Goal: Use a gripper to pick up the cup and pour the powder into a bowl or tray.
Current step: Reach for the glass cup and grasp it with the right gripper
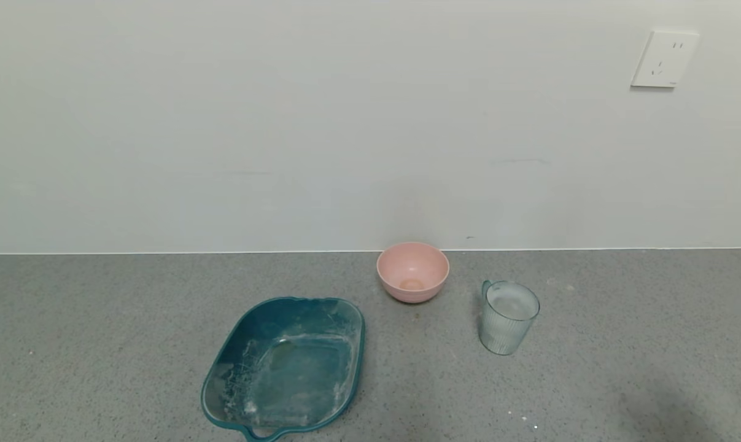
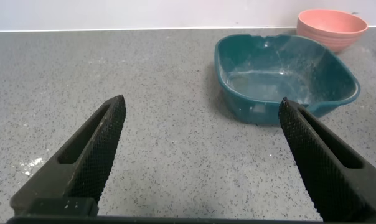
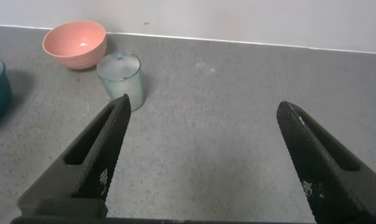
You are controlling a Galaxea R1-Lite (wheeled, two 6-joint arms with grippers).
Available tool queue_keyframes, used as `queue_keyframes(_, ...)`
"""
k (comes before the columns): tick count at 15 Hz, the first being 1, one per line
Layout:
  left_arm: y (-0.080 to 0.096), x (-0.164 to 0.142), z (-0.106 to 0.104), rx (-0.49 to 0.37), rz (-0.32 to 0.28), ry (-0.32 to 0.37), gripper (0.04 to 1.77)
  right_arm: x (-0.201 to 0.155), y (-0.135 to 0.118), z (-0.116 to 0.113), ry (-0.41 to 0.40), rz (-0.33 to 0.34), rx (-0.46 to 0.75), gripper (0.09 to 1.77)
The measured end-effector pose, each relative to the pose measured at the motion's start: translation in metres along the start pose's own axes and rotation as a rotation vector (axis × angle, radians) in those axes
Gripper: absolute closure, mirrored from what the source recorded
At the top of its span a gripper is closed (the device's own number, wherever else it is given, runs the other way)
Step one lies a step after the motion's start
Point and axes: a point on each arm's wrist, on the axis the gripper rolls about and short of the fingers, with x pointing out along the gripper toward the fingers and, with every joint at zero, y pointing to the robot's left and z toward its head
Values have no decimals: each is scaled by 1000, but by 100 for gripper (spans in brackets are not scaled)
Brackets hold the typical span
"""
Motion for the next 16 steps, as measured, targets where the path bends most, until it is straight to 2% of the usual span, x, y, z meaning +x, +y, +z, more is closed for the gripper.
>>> queue_keyframes(3, 0, 0, 0, 0, 0, 0, 5, 36, 1, 0, 118, 73, 7, 15)
queue_keyframes(7, 0, 0, 0, 0, 0, 0, 5, 69, 14, -20, 266, 189, 37, 15)
queue_keyframes(12, 0, 0, 0, 0, 0, 0, 5, 104, 30, -50, 359, 268, 13, 15)
queue_keyframes(16, 0, 0, 0, 0, 0, 0, 5, 130, 47, -75, 425, 290, 14, 15)
